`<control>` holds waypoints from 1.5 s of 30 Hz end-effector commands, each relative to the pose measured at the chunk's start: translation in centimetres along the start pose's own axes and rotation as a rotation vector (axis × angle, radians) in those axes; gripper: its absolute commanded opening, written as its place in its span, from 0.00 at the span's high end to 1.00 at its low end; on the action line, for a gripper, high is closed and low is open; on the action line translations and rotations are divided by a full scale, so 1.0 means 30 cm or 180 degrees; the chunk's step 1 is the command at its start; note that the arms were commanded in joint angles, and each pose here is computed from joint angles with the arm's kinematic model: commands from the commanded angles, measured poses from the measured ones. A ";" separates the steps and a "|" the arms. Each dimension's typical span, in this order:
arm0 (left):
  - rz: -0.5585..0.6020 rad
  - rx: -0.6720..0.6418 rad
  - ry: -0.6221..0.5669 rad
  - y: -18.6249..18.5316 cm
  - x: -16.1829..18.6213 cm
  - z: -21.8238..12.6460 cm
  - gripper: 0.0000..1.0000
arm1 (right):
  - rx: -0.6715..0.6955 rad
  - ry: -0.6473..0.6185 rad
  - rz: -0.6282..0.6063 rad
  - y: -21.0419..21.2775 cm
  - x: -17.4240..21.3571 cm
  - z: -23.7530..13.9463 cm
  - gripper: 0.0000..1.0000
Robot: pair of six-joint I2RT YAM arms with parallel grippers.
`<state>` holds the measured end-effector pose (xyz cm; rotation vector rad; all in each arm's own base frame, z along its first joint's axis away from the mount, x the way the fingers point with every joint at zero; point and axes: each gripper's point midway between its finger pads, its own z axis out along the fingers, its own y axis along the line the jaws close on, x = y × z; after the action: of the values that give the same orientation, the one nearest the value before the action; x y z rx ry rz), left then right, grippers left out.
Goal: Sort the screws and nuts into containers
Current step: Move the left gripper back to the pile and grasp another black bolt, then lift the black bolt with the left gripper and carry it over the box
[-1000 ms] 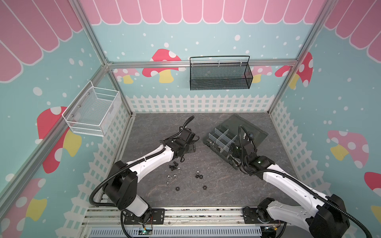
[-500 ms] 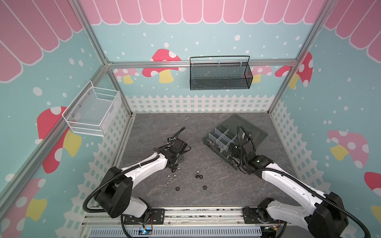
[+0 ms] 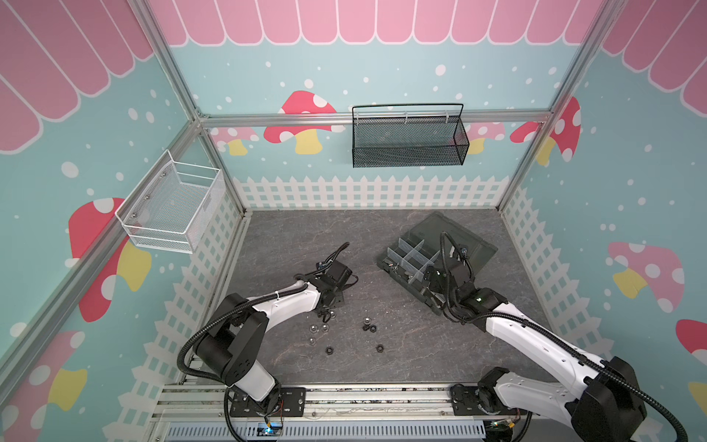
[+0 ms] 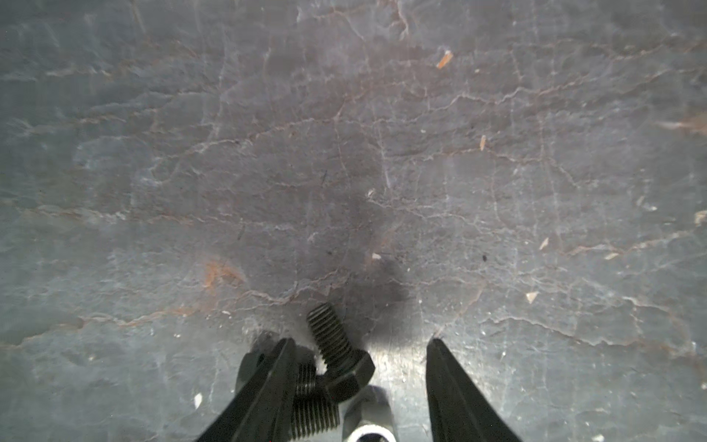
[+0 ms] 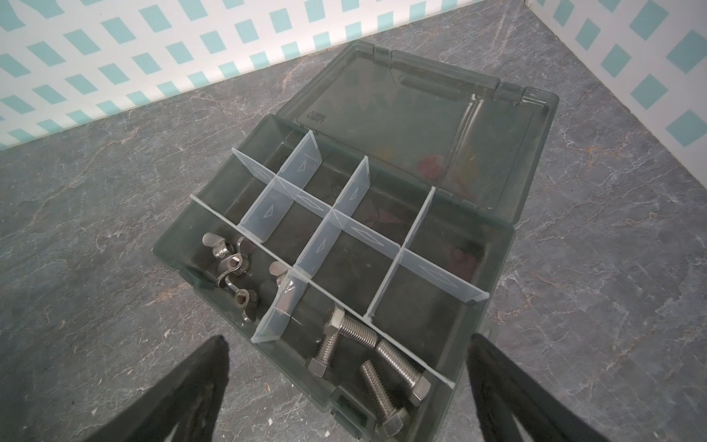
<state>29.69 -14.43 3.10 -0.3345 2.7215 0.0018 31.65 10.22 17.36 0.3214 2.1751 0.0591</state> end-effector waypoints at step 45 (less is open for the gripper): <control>-0.0115 -0.0192 0.0578 0.077 0.171 0.071 0.67 | 0.0041 -0.0059 0.0175 -0.012 -0.017 -0.005 0.02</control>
<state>29.45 -14.16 1.63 -0.3983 2.7357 -0.0315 31.66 10.22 17.29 0.3455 2.1732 0.0696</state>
